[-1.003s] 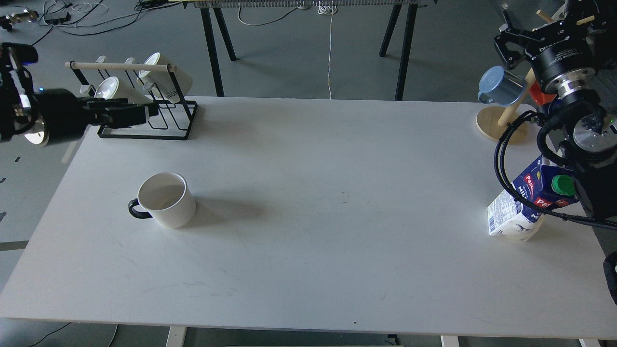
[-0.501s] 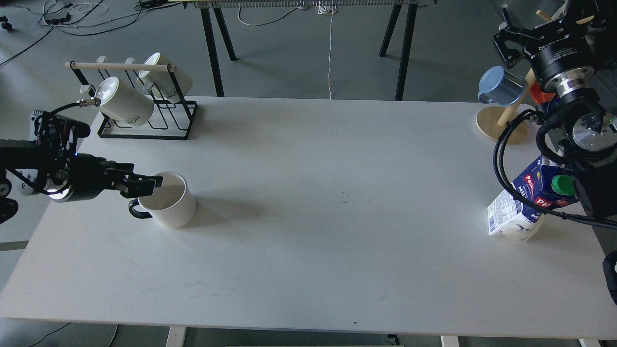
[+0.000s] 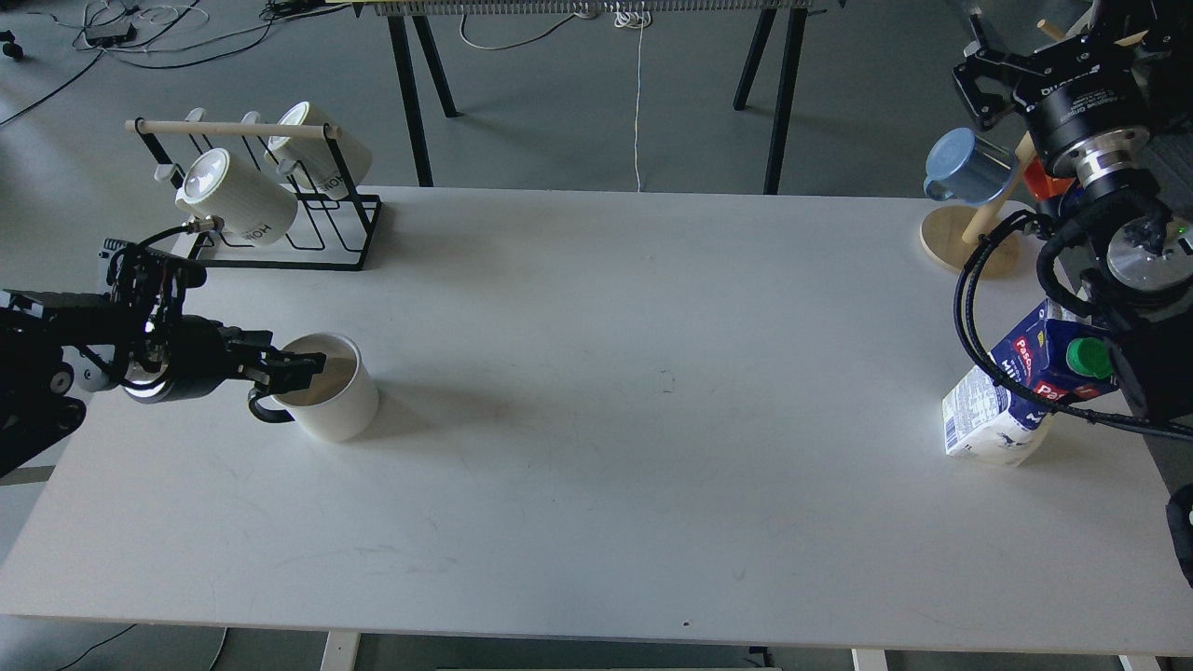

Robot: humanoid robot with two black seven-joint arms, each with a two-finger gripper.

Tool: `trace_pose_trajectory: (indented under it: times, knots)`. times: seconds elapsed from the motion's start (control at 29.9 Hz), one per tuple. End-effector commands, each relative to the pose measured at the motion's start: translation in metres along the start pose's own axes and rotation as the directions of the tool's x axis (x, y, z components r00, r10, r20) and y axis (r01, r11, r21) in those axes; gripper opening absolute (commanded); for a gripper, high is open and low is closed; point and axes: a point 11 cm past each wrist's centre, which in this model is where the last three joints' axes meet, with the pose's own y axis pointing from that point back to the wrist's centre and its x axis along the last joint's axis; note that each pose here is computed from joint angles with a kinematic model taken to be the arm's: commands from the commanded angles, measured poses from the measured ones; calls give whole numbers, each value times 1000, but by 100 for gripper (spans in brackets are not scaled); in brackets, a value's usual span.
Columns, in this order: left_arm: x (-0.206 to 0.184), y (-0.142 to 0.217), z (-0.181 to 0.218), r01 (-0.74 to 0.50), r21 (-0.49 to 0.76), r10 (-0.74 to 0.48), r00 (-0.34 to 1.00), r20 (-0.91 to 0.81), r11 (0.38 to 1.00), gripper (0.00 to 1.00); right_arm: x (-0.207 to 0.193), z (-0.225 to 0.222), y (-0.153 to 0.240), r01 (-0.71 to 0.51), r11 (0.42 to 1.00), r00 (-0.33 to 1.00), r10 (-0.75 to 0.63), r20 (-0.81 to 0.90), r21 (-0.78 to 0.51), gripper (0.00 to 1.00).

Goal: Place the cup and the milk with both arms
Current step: 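Grasp the white mug by its rim with the left gripper, then carry the white mug toward the table center and lower it down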

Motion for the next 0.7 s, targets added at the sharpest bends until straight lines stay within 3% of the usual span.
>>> trace_pose_trajectory:
  times: [0.0, 0.07, 0.17, 0.3, 0.47, 0.67]
  knots:
    - [0, -3, 7, -1, -43, 1, 1000, 1, 999, 46, 1, 0, 0, -1, 1000, 1000, 1, 0, -1, 100]
    - [-1, -2, 7, 1, -52, -1, 1000, 1, 999, 32, 1, 0, 0, -1, 1000, 1000, 1, 0, -1, 100]
    - [-3, -2, 5, 6, -49, -6, 1000, -2, 999, 19, 0, 0, 0, -1, 1000, 1000, 1, -3, -2, 100]
    - [-3, -2, 5, 5, -50, -5, 1000, 1, 999, 15, 0, 1, 0, 0, 1000, 1000, 0, -5, -5, 100]
    - [4, -1, 11, -6, -75, 7, 1000, 11, 997, 2, 0, 2, 0, 0, 1000, 1000, 0, -7, -7, 100]
    - [42, 8, 41, -36, -148, 47, 997, 68, 988, 2, -7, -2, -5, 17, 1000, 1000, -17, -10, -1, 100]
